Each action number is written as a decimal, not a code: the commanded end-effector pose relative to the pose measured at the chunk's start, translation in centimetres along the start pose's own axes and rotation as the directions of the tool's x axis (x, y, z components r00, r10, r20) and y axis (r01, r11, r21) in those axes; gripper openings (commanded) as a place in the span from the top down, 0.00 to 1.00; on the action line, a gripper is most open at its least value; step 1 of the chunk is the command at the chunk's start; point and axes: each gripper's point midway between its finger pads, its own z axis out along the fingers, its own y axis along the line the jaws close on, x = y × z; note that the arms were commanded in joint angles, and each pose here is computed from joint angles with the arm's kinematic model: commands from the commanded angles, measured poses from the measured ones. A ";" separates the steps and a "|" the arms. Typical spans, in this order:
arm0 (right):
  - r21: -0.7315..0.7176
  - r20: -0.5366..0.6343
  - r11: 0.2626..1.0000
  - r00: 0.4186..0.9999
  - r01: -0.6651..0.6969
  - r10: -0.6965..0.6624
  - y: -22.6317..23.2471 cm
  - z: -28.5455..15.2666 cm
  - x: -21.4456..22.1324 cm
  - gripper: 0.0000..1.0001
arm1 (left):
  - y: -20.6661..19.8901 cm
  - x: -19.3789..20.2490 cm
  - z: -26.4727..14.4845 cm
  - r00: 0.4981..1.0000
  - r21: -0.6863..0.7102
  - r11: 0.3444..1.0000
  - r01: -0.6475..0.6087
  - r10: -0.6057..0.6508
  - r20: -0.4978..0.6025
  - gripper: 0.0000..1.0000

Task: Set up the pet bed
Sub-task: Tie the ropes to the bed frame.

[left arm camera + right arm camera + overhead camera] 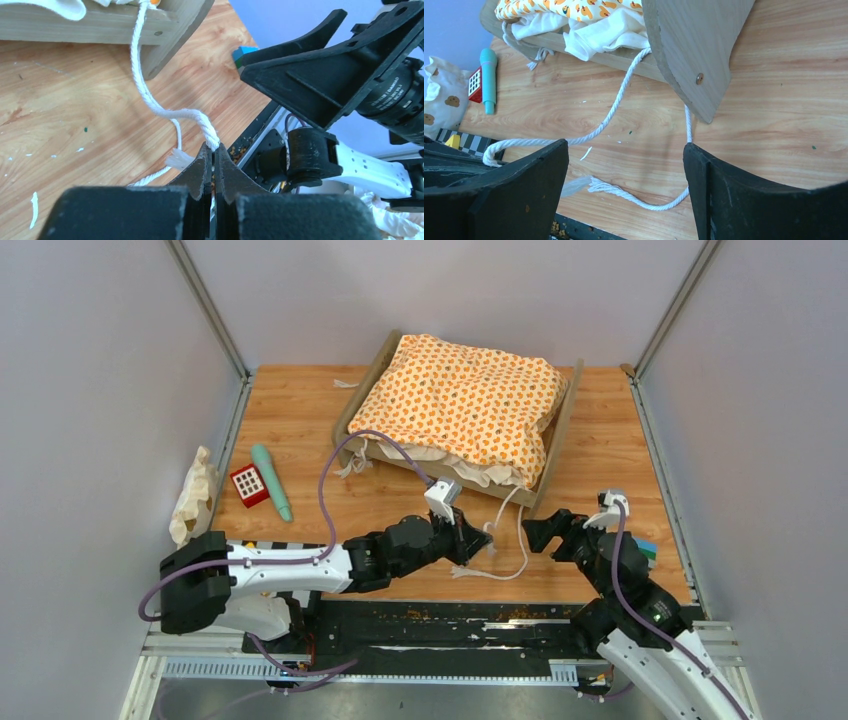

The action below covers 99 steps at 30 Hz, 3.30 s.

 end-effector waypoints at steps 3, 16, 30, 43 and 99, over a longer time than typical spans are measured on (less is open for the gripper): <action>-0.082 0.090 0.995 0.994 0.065 -0.058 1.6 0.5 -1.8 0.14 | -2.3 -3.4 0.4 0.991 0.070 0.997 0.023 -0.032 0.130 1.00; -0.273 0.123 0.931 0.969 0.241 -0.214 4.2 2.0 0.0 0.12 | -1.9 -5.5 -0.2 0.976 0.056 0.997 0.052 -0.062 0.207 1.00; -0.455 0.098 0.804 0.919 0.382 -0.382 8.7 1.9 2.7 0.11 | 1.1 -8.0 -0.6 0.949 0.002 0.986 0.169 -0.164 0.269 1.00; -0.524 0.136 0.745 0.904 0.413 -0.406 11.0 0.9 3.7 0.15 | 2.7 -9.2 -2.2 0.925 -0.039 0.971 0.236 -0.212 0.317 1.00; 0.131 -0.388 0.930 0.881 0.343 -0.271 1.8 3.5 6.3 1.00 | 2.6 -1.5 3.4 0.950 0.041 0.953 0.299 -0.301 0.082 1.00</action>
